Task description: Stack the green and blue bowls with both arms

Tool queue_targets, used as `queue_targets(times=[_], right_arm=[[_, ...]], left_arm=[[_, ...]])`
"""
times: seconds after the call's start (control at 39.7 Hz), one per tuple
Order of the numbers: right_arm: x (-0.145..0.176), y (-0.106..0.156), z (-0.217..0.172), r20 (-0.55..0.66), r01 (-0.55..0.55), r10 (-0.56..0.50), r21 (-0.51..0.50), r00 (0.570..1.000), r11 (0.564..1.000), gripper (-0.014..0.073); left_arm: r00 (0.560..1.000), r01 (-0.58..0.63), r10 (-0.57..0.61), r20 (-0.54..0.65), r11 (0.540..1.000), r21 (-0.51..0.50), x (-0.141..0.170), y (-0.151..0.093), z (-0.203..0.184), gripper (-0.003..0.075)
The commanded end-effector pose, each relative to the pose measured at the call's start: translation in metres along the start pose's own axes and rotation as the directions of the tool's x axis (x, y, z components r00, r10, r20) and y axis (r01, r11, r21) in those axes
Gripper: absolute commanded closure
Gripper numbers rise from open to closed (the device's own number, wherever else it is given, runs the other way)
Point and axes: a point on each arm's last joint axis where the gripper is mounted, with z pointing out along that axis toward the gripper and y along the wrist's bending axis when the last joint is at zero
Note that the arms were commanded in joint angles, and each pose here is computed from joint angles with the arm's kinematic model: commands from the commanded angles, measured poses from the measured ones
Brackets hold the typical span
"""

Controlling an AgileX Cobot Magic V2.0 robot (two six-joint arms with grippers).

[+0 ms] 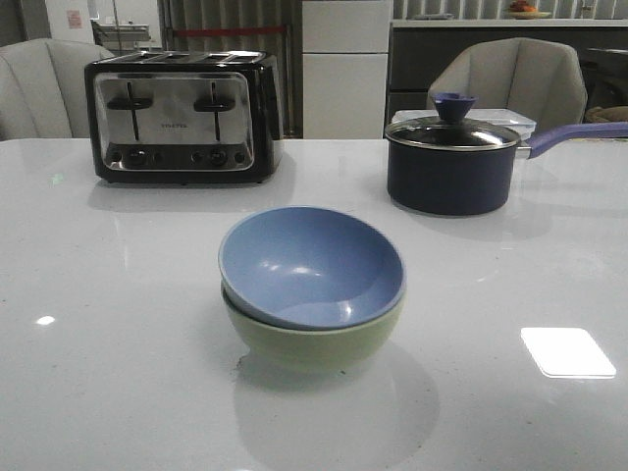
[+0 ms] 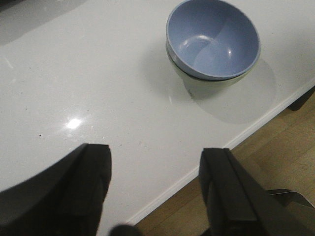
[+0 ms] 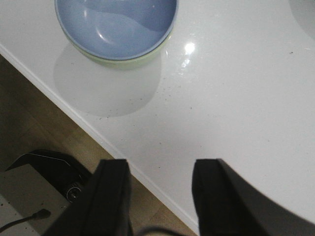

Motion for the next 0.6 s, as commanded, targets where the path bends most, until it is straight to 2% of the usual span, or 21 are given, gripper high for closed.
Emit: queue_targets(times=[0.0, 0.18, 0.25, 0.33, 0.58], right_arm=[[-0.0111, -0.0026, -0.0078, 0.075, -0.007, 0.005, 0.021, 0.997, 1.0, 0.0308], [-0.0109, -0.0026, -0.0078, 0.073, -0.007, 0.005, 0.02, 0.997, 1.0, 0.0493], [-0.0109, -0.0026, -0.0078, 0.073, -0.007, 0.005, 0.02, 0.997, 1.0, 0.0536], [-0.0109, -0.0025, -0.0078, 0.073, -0.008, 0.006, 0.019, 0.997, 1.0, 0.0542], [-0.0111, -0.0021, -0.0078, 0.075, -0.014, 0.012, 0.014, 0.997, 1.0, 0.0542]], left_arm=[[0.994, 0.003, -0.002, 0.107, 1.0, -0.013, -0.0133, 0.0015, -0.0068, 0.0328], [0.994, 0.003, -0.002, 0.112, 1.0, -0.014, -0.0138, 0.0015, -0.0068, 0.0496], [0.994, 0.003, -0.002, 0.112, 1.0, -0.014, -0.0138, 0.0015, -0.0068, 0.057], [0.994, 0.008, -0.006, 0.112, 1.0, -0.014, -0.0138, 0.0015, -0.0068, 0.0631], [0.991, 0.067, -0.066, 0.119, 0.998, -0.009, -0.0143, 0.0017, -0.0069, 0.0623]])
